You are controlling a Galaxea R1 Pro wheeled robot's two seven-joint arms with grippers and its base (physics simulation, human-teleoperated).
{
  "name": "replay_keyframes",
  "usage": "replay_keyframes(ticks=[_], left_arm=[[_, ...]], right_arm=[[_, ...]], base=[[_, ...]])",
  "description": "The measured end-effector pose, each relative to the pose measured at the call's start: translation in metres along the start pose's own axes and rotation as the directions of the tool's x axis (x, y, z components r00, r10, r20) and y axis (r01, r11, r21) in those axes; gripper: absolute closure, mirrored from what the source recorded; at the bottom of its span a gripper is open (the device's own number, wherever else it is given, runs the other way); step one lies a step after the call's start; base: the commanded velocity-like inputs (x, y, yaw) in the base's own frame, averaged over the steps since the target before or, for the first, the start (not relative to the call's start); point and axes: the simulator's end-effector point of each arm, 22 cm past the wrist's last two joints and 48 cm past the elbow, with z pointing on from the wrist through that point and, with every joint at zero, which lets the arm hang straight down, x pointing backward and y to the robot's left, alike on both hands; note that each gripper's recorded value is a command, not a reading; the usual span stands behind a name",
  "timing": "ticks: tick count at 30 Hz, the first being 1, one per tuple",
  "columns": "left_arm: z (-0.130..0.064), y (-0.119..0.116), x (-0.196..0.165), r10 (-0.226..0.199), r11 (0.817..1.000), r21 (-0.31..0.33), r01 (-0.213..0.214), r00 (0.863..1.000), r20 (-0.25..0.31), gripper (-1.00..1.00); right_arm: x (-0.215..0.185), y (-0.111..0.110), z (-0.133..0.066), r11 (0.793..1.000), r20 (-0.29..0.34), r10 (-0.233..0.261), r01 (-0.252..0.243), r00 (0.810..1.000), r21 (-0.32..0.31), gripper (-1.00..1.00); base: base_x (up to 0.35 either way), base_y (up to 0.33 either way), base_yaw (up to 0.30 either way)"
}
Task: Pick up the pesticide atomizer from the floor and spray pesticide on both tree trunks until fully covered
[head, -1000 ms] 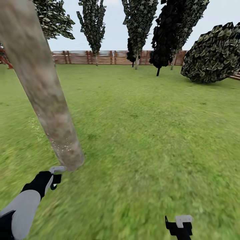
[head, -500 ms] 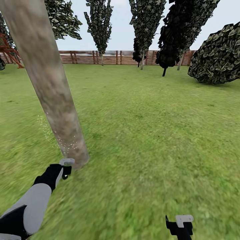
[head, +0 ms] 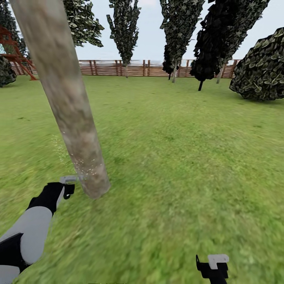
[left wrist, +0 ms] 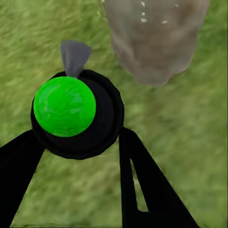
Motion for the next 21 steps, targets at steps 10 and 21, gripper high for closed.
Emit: replay_keyframes(ticks=[10, 21], left_arm=[[-0.005, -0.001, -0.025, -0.021, 1.0, 0.01, 0.02, 0.999, 0.032, 1.0], [-0.012, 0.013, -0.046, -0.027, 0.999, 0.036, 0.026, 0.999, 0.04, 1.0]], right_arm=[[0.001, -0.001, 0.0, 1.0, -0.001, -0.001, 0.001, 1.0, 0.001, -1.0], [0.0, -0.001, 0.0, 1.0, 0.0, -0.001, 0.001, 1.0, 0.002, -1.0]], base=[[0.0, 0.0, 0.128], [0.0, 0.0, 0.0]])
